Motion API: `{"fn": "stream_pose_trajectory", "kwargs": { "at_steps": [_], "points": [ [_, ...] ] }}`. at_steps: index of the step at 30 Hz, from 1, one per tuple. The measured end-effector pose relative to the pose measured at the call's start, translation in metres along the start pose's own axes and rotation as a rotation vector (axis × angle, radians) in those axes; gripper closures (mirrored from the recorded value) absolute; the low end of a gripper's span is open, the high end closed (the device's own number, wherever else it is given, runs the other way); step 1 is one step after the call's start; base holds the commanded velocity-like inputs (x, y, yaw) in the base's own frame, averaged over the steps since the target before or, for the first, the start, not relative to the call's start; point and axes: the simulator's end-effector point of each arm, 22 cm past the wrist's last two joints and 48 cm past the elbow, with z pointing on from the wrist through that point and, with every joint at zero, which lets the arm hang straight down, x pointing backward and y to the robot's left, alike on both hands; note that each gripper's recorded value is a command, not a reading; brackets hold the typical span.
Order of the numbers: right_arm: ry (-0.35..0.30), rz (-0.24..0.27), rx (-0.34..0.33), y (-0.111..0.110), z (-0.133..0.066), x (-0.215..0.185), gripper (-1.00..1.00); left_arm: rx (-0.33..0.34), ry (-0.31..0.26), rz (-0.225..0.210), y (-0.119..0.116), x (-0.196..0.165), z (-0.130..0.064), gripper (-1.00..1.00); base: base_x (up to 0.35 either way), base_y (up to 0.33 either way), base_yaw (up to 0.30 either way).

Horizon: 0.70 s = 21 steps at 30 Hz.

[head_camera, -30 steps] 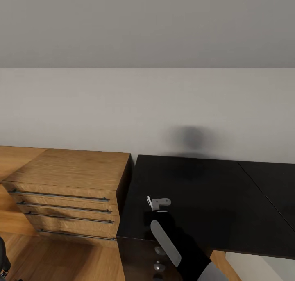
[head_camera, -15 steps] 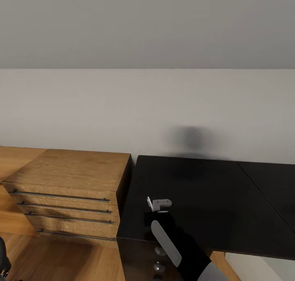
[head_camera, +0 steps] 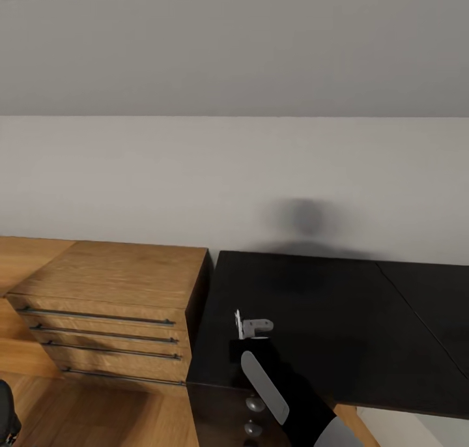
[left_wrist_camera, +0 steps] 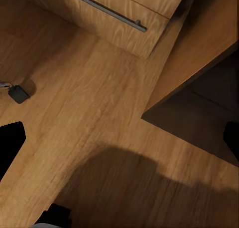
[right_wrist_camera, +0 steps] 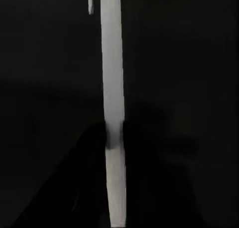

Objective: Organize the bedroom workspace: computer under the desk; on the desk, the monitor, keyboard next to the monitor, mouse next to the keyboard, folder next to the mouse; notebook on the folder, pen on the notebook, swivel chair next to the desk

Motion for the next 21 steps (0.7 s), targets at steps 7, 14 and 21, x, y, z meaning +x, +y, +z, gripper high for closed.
{"fn": "stream_pose_trajectory", "kwargs": {
  "at_steps": [7, 14, 21],
  "points": [
    [-0.016, 0.006, -0.005, 0.002, -0.012, -0.013, 1.00, 0.000, 0.000, -0.001, -0.002, -0.007, -0.009, -1.00, 0.000, 0.000, 0.000],
    [-0.132, 0.013, -0.027, -0.006, -0.047, -0.056, 1.00, -0.002, 0.001, -0.001, -0.003, -0.014, -0.017, -1.00, 0.000, 0.000, 0.000],
    [-0.144, 0.014, -0.029, -0.009, -0.060, -0.063, 1.00, -0.002, 0.001, -0.001, -0.004, -0.020, -0.026, -1.00, 0.000, 0.000, 0.000]
  ]
}}
